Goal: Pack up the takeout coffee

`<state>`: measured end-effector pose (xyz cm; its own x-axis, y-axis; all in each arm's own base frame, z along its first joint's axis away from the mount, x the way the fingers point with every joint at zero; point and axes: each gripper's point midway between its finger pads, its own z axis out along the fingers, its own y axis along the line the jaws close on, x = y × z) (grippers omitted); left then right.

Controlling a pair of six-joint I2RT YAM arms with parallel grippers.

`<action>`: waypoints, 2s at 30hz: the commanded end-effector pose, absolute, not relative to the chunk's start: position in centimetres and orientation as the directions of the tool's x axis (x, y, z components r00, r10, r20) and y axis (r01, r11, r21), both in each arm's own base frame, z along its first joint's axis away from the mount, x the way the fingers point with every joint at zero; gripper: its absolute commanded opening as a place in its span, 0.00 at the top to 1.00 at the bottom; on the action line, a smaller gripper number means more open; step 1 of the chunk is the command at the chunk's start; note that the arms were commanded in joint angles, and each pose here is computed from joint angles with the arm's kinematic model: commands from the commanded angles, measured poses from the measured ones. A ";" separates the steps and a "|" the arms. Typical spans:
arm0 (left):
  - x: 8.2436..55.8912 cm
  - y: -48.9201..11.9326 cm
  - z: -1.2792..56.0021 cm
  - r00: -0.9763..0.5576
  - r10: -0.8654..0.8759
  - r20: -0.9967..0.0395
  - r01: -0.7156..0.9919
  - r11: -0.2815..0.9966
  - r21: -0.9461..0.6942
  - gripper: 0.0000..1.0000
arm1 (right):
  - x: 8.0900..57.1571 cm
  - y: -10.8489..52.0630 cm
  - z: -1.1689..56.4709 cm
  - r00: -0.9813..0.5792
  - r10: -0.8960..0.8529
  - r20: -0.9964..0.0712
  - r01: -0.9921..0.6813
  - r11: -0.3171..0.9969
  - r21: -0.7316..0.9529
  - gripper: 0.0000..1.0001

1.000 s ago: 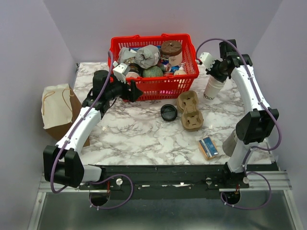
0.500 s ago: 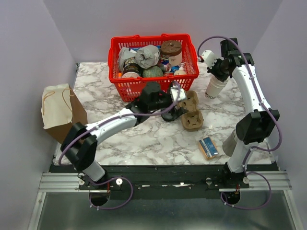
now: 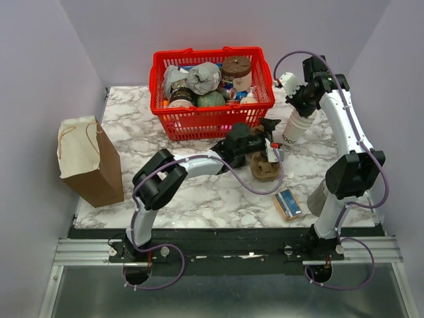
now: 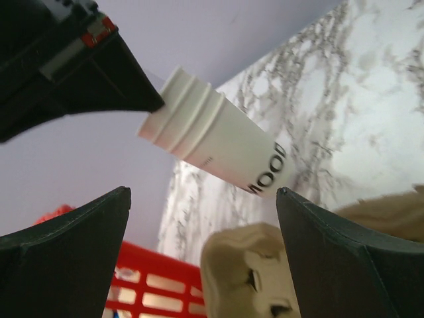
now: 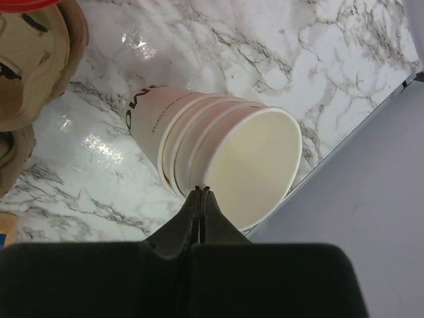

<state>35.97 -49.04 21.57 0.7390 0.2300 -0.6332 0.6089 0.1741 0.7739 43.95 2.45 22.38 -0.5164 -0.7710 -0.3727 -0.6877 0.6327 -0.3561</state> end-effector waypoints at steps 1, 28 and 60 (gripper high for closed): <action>36.0 -52.0 25.2 0.844 0.156 -0.513 0.477 0.218 0.851 0.01 | 44.0 2.2 21.8 -0.562 -0.747 -0.357 -0.668 0.664 -0.336 0.99; 35.6 -52.5 35.0 0.717 0.021 -0.697 0.595 0.501 0.628 0.01 | 44.6 2.3 23.7 -0.555 -0.736 -0.388 -0.628 0.676 -0.384 1.00; 40.4 -51.7 27.0 -0.631 -0.476 -0.613 0.447 0.422 -0.789 0.10 | 43.5 1.1 25.4 -0.618 -0.626 -0.476 -0.508 0.780 -0.366 1.00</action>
